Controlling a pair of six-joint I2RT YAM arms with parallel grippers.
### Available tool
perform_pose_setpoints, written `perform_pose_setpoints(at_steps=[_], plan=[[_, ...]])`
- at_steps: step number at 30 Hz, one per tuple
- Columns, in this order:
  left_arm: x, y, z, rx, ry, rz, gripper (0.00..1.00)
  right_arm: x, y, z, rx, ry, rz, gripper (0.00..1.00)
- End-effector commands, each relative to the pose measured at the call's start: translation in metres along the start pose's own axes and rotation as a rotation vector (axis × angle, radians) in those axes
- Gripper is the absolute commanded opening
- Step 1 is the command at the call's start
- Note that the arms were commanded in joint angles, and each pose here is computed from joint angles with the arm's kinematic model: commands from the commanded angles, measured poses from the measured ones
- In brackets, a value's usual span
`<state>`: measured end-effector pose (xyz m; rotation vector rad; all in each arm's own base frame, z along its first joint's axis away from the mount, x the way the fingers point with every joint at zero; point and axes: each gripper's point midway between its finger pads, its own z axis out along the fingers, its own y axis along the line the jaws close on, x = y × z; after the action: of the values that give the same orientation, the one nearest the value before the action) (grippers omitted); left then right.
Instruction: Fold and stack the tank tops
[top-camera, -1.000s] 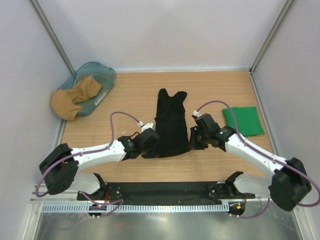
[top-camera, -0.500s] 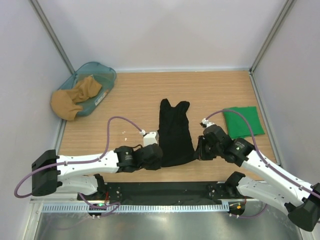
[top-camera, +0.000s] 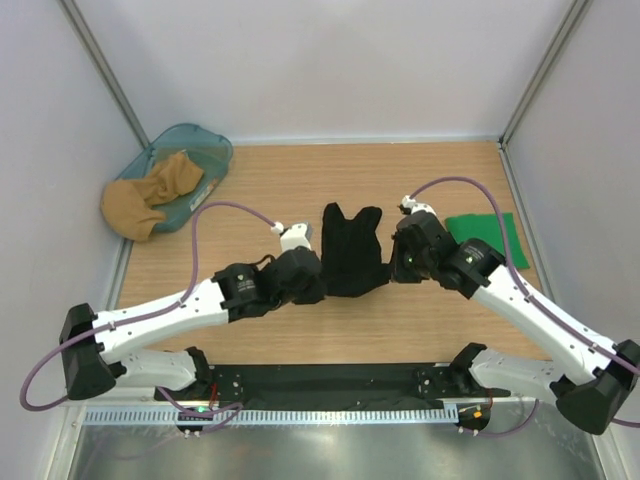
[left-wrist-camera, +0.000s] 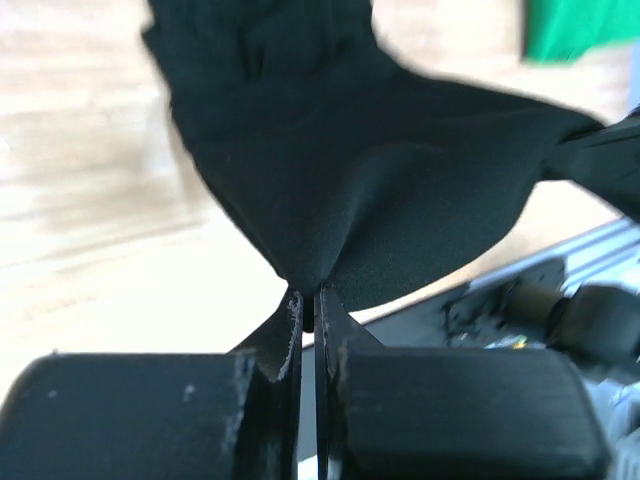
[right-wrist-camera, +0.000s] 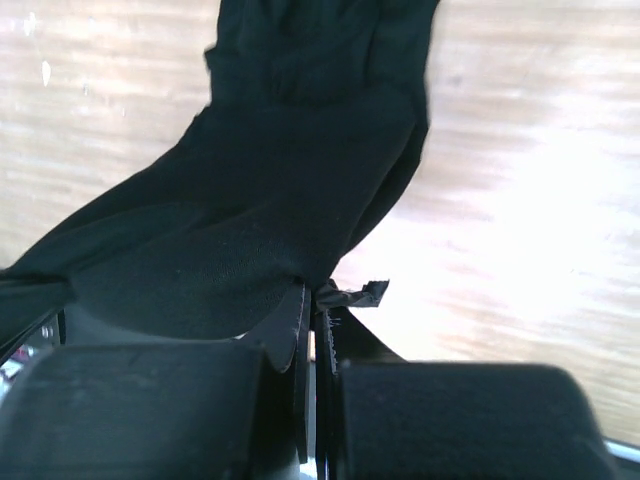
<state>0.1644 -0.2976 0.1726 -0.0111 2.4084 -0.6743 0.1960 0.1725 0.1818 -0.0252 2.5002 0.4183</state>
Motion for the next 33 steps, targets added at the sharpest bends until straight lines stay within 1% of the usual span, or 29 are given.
perform_pose_setpoints(at_steps=[1,8,9,14,15,16,17,18,20,22,23,24,25,28,29,30,31,32,33], plan=[[-0.029,-0.002,-0.003,-0.007,-0.035,0.021,0.0,-0.039,0.003,-0.002,0.025,-0.089,-0.013,0.01],[-0.058,0.006,0.015,-0.017,-0.024,-0.021,0.0,-0.076,0.002,0.021,0.022,-0.073,0.015,0.01],[-0.066,0.012,0.019,-0.031,-0.029,-0.034,0.0,-0.079,-0.002,0.029,0.033,-0.055,0.025,0.01],[-0.094,0.022,0.042,-0.044,-0.018,-0.07,0.0,-0.102,-0.003,0.043,0.05,-0.064,0.033,0.01],[-0.103,0.017,0.042,-0.026,-0.019,-0.062,0.0,-0.106,-0.004,0.044,0.054,-0.066,0.035,0.01],[-0.107,0.017,0.047,-0.031,-0.014,-0.061,0.0,-0.107,-0.008,0.053,0.067,-0.05,0.043,0.01],[-0.11,0.022,0.057,-0.05,-0.002,-0.064,0.0,-0.115,-0.008,0.053,0.07,-0.062,0.043,0.01],[-0.117,0.017,0.059,-0.038,-0.002,-0.059,0.0,-0.119,-0.011,0.055,0.079,-0.067,0.049,0.01],[-0.127,0.023,0.072,-0.06,-0.001,-0.066,0.0,-0.13,-0.016,0.064,0.086,-0.068,0.066,0.01],[-0.14,0.019,0.077,-0.051,-0.007,-0.067,0.0,-0.137,-0.018,0.071,0.089,-0.062,0.076,0.01],[-0.143,0.027,0.089,-0.075,0.005,-0.076,0.0,-0.145,-0.021,0.08,0.094,-0.064,0.083,0.01],[-0.152,0.023,0.091,-0.068,-0.001,-0.078,0.0,-0.149,-0.022,0.086,0.094,-0.061,0.086,0.01],[-0.152,0.031,0.105,-0.088,0.025,-0.08,0.0,-0.155,-0.024,0.096,0.1,-0.048,0.081,0.01],[-0.172,0.032,0.12,-0.102,0.014,-0.08,0.0,-0.174,-0.027,0.113,0.108,-0.049,0.088,0.01],[-0.179,0.038,0.128,-0.115,0.011,-0.086,0.0,-0.176,-0.03,0.131,0.075,-0.019,0.104,0.01],[-0.184,0.041,0.146,-0.129,0.025,-0.094,0.0,-0.18,-0.031,0.14,0.064,-0.01,0.104,0.01],[-0.192,0.047,0.154,-0.134,0.023,-0.107,0.0,-0.197,-0.026,0.141,0.048,-0.038,0.11,0.01],[-0.197,0.051,0.174,-0.145,0.028,-0.114,0.0,-0.197,-0.035,0.162,0.066,-0.01,0.122,0.01],[-0.204,0.054,0.182,-0.148,0.021,-0.123,0.0,-0.204,-0.036,0.169,0.068,-0.018,0.129,0.01]])
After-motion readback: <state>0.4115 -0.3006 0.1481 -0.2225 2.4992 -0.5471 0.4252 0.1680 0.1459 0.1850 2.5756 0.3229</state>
